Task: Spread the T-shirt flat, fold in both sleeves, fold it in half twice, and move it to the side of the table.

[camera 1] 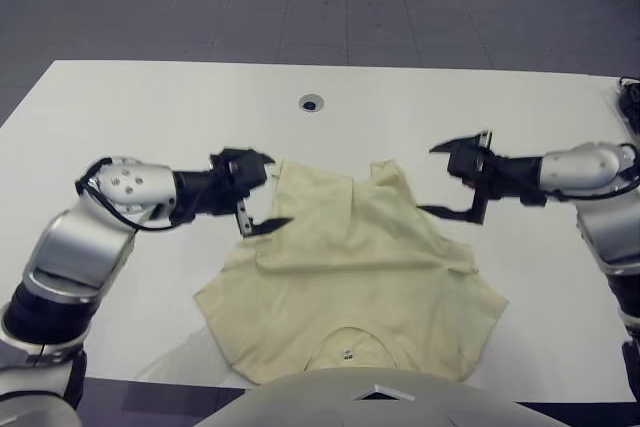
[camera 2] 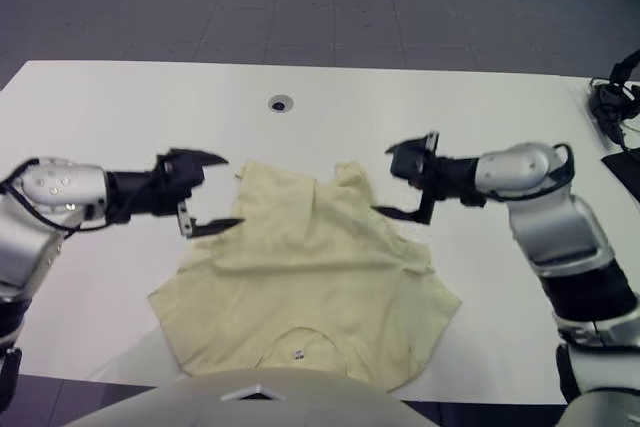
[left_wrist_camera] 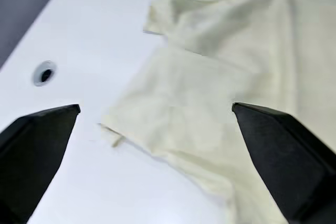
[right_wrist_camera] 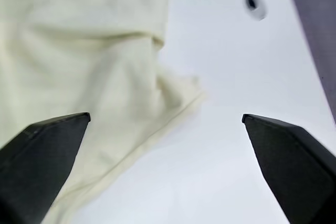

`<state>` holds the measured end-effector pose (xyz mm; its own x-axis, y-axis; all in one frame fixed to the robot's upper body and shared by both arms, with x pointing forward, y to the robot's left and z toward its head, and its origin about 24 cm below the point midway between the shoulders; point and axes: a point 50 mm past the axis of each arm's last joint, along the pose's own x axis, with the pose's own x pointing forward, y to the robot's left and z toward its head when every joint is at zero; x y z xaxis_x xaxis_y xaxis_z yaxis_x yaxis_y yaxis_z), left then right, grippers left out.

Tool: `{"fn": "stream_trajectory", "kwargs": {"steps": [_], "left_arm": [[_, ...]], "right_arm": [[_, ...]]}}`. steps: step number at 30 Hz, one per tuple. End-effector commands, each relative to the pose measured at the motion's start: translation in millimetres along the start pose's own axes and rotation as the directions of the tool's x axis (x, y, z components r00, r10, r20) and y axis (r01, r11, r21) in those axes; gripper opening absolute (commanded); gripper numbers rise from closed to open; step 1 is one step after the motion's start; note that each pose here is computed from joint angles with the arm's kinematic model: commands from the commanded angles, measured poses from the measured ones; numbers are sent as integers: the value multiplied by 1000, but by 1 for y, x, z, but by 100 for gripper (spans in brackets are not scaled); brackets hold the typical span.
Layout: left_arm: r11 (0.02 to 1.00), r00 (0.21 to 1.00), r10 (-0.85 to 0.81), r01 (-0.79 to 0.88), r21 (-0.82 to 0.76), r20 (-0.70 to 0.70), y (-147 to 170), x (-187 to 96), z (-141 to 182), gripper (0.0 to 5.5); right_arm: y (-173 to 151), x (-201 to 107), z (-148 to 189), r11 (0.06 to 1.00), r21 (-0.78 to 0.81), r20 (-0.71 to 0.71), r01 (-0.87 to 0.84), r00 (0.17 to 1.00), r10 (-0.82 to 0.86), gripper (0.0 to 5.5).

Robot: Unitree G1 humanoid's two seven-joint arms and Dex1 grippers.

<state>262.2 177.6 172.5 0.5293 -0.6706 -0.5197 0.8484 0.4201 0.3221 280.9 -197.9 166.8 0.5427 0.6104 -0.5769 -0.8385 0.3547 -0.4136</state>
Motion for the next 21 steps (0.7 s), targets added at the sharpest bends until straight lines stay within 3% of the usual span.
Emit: {"fn": "stream_trajectory", "kwargs": {"steps": [1,9,16,21], "left_arm": [[993,990,118,-117,6,-74,31,25,-14,538],[1000,987,-30,31,2,-155,28,66,-35,538],[995,967,-70,85,49,-245,15,68,-55,538],[996,957,-53,72,56,-285,13,66,-66,538]], "right_arm": [[-18,29,-3,997,25,-17,78,997,-78,539],[-31,85,-10,999,-17,-65,40,997,-41,539],[-29,94,-29,996,-79,-169,-33,985,19,539],[-35,87,-62,990,-135,-288,45,954,-83,539]]}}
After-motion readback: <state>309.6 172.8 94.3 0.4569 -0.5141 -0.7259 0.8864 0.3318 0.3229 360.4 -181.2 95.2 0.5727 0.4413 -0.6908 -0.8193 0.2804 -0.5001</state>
